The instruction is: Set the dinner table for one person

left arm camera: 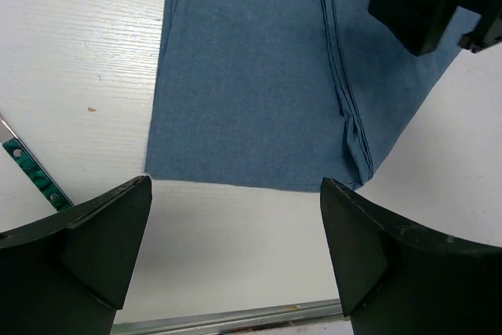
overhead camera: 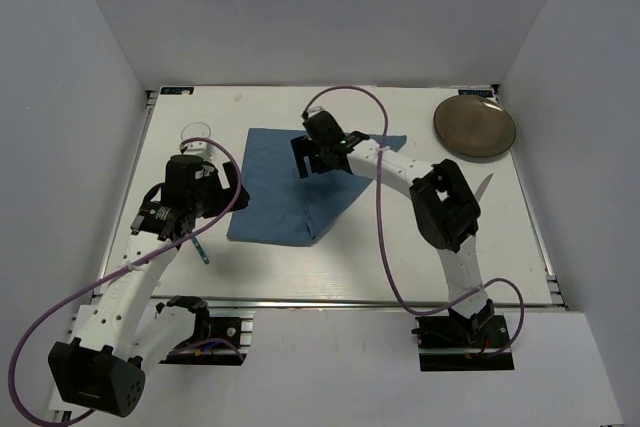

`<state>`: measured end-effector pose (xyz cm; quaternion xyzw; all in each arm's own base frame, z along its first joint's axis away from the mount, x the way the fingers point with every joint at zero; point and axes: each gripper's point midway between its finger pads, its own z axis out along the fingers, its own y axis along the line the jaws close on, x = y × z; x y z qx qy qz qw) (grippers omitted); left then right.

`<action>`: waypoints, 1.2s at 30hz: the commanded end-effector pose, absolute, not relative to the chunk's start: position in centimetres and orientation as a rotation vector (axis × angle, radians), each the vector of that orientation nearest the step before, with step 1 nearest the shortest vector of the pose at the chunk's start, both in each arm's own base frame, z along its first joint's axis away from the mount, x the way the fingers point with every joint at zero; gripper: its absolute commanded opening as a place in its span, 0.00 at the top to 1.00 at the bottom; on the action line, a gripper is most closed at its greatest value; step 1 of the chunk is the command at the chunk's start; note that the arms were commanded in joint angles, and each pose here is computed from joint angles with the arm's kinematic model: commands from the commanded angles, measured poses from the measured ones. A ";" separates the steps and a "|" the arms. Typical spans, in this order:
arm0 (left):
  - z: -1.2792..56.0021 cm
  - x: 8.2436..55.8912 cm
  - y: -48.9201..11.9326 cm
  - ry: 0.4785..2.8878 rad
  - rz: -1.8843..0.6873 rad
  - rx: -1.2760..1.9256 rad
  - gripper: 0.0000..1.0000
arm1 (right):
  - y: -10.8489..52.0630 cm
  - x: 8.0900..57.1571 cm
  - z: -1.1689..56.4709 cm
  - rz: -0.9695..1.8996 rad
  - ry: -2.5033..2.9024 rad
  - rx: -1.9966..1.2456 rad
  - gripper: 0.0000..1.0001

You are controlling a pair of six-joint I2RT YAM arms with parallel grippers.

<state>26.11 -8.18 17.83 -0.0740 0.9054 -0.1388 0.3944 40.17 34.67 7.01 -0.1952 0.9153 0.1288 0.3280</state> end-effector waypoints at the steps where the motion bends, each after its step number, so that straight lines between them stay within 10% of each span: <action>1: 18.7 26.3 -8.4 2.260 -0.366 -0.169 0.02 | 36.9 39.2 6.6 0.153 2.383 -0.555 0.12; 8: 18.7 26.2 -8.4 2.258 -0.371 -0.163 0.02 | 38.7 40.3 4.9 0.023 2.371 -0.519 0.33; 22: 19.2 26.1 -8.5 2.240 -0.382 -0.158 0.02 | 40.3 42.2 4.2 0.026 2.347 -0.499 0.43; 28: 19.2 26.1 -8.5 2.241 -0.382 -0.153 0.02 | 40.6 42.3 3.5 0.036 2.355 -0.505 0.64; 32: 19.3 26.1 -8.6 2.235 -0.388 -0.153 0.02 | 41.1 42.1 4.3 0.057 2.343 -0.501 0.98; 36: 19.1 26.1 -8.6 2.243 -0.388 -0.148 0.02 | 41.8 42.3 7.6 0.110 2.288 -0.482 1.00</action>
